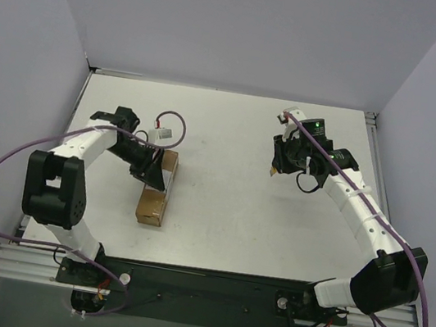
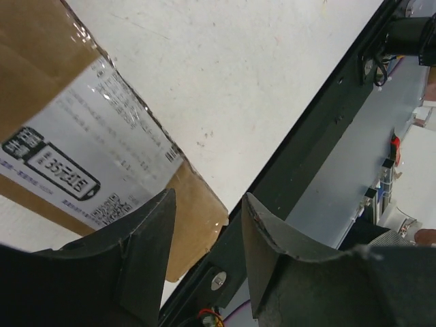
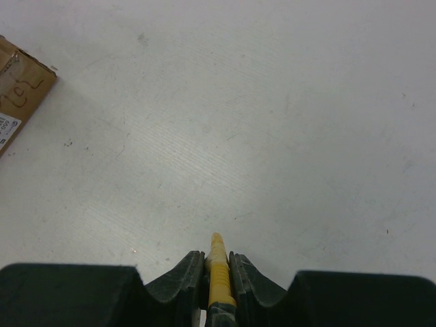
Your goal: Unpack the express box
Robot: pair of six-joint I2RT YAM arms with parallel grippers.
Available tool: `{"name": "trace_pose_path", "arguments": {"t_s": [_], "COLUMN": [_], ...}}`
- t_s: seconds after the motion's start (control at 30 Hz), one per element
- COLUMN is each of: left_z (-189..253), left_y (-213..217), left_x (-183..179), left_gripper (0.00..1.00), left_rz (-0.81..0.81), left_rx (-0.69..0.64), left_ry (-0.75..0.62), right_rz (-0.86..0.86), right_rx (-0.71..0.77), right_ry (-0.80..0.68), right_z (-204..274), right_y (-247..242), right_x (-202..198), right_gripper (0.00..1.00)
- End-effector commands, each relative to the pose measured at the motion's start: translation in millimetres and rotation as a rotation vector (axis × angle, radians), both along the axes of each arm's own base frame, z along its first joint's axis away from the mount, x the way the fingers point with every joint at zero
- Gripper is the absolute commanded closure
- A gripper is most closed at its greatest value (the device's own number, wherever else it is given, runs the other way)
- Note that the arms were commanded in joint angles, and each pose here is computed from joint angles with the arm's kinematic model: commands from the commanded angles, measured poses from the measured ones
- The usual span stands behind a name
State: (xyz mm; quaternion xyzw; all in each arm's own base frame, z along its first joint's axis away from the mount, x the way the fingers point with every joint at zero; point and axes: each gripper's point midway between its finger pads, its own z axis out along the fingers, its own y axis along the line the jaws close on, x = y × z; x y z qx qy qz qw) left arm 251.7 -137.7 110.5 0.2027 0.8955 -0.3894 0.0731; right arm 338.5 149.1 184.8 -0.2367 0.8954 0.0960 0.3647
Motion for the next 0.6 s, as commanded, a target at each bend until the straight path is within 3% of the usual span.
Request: {"name": "trace_pose_path", "arguments": {"t_s": [0.0, 0.13, 0.17, 0.27, 0.43, 0.57], "left_z": [15.6, 48.9, 56.1, 51.2, 5.0, -24.8], "left_y": [12.8, 48.3, 68.3, 101.6, 124.3, 112.5], "left_x": [-3.8, 6.7, 13.7, 11.9, 5.3, -7.1], "left_gripper": [0.47, 0.55, 0.71, 1.00, 1.00, 1.00], "left_rz": [-0.008, -0.025, 0.023, -0.036, -0.215, -0.309], "left_rx": [0.051, 0.060, 0.059, 0.162, 0.313, 0.338], "left_ry": [-0.063, -0.207, -0.253, -0.294, -0.390, -0.469], "right_rz": [0.009, 0.008, 0.008, 0.008, -0.001, -0.020], "right_rx": [0.018, 0.010, 0.007, 0.003, 0.005, -0.014], "right_ry": [-0.041, -0.048, -0.047, -0.043, -0.056, -0.079], "right_z": [15.5, 16.5, 16.1, 13.5, 15.5, 18.6], "right_y": [5.8, 3.3, 2.6, 0.8, 1.1, -0.4], "right_x": [6.5, 4.7, 3.9, 0.4, 3.3, 10.8], "right_gripper": [1.00, 1.00, 1.00, 1.00, 1.00, 1.00]}}
